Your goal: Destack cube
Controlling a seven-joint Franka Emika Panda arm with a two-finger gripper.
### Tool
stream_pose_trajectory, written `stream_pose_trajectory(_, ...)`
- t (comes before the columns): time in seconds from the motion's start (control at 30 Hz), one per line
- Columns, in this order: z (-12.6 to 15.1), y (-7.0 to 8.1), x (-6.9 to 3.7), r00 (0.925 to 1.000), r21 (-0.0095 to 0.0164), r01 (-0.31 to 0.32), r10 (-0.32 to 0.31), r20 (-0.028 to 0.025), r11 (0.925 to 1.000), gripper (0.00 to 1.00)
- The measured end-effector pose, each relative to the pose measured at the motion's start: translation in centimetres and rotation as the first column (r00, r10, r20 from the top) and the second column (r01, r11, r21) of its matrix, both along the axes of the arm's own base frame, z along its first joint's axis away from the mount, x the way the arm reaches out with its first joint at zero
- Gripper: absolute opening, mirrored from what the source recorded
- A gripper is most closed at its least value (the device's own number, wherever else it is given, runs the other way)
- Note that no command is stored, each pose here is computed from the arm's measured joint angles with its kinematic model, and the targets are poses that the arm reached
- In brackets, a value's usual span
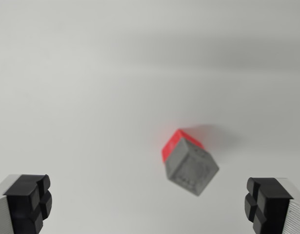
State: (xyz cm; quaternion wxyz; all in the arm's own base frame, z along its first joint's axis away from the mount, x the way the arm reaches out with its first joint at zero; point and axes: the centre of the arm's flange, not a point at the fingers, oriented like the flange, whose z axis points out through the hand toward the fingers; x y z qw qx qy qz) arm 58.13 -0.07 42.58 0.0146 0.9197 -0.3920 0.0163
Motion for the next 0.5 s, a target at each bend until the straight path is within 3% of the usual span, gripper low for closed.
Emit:
stream_pose_trajectory(0.3, -0.9, -0.4, -0.6, 0.9996, 0.0006, 0.027, -0.027, -0.0022, 0.9996, 1.00)
stream_pose_trajectory(0.5, -1.8, -0.8, -1.3, 0.9984, 0.0027, 0.056, -0.056, -0.0022, 0.9984, 1.00)
